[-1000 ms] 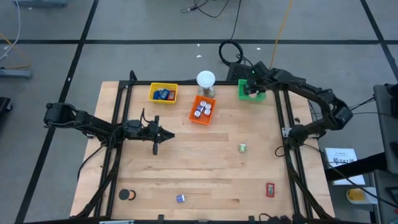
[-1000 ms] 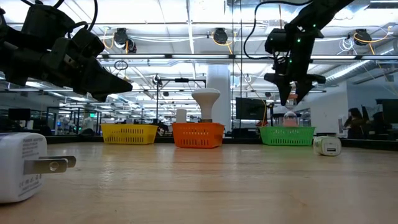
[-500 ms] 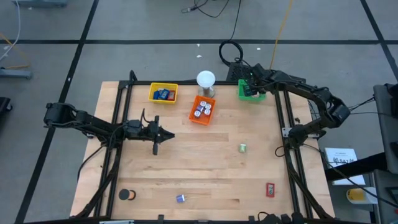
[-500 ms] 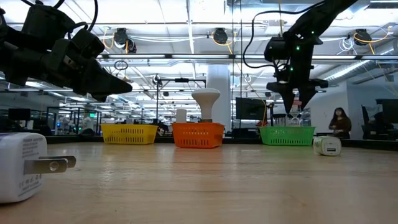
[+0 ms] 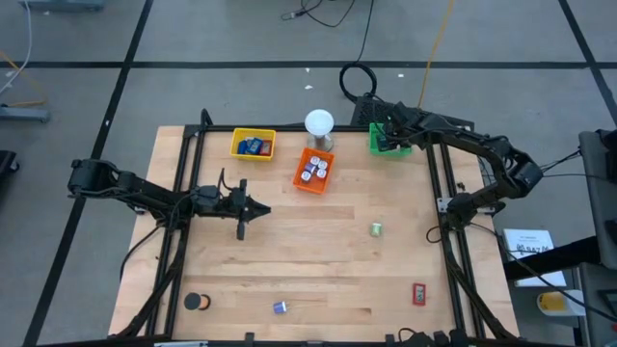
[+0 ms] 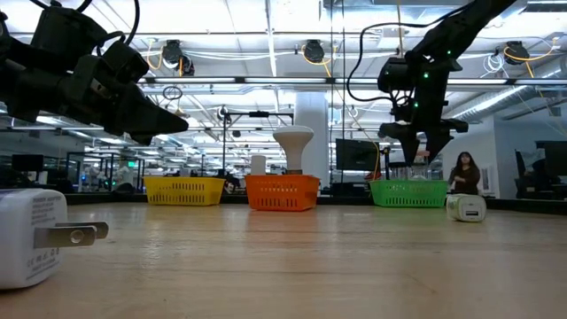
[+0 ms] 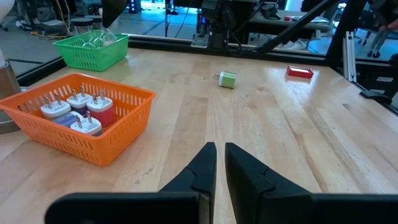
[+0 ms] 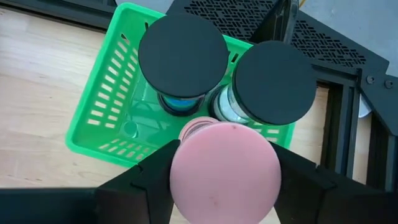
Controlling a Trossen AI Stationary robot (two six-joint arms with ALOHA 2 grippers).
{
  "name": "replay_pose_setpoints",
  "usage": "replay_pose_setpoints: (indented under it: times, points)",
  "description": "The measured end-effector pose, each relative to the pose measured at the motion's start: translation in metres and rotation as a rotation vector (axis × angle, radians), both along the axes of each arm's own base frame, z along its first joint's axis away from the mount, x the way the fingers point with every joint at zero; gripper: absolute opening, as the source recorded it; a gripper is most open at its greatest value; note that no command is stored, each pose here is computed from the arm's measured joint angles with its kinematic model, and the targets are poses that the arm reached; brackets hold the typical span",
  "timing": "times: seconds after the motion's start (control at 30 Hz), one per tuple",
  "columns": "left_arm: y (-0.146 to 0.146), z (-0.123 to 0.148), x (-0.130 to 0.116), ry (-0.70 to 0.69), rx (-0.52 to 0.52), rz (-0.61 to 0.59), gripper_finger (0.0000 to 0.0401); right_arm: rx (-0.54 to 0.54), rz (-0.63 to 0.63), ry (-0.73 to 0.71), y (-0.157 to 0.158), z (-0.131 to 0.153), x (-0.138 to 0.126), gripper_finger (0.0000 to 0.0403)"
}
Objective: Pick & Place Office items
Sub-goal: Put the pink sandglass timer into the green bin, then put the green charger adapter into the orange bin
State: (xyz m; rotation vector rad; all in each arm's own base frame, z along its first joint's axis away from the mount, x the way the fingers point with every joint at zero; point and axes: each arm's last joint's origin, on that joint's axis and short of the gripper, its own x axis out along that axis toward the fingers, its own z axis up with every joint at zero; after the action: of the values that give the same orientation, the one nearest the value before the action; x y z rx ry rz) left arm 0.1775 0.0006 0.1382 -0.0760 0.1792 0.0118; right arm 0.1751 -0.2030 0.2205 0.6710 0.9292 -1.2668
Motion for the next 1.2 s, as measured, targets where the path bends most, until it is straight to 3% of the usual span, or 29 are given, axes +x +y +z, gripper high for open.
replay_pose_setpoints:
  times: [0.37,0.6,0.87,1.07,1.2]
  points:
    - [0.0,0.0,0.0,0.0,0.001,0.0,0.0031,-0.011,0.006,-0.001,0.001,0.003,-0.001,0.0257]
    - [0.0,0.0,0.0,0.0,0.002,0.0,0.0031,-0.131,-0.002,-0.031,0.01,0.029,-0.011,0.0247]
    - [0.0,0.002,0.0,-0.024,0.003,0.0,0.0031,-0.252,0.068,-0.113,0.036,0.066,-0.026,0.0185]
    - [0.0,0.003,0.0,-0.03,-0.035,0.002,0.0031,-0.309,0.244,-0.132,0.063,0.081,-0.02,0.0106]
    - [-0.004,0.001,0.0,-0.011,-0.018,-0.011,0.0031,-0.277,0.366,-0.202,0.084,0.082,-0.004,0.0059]
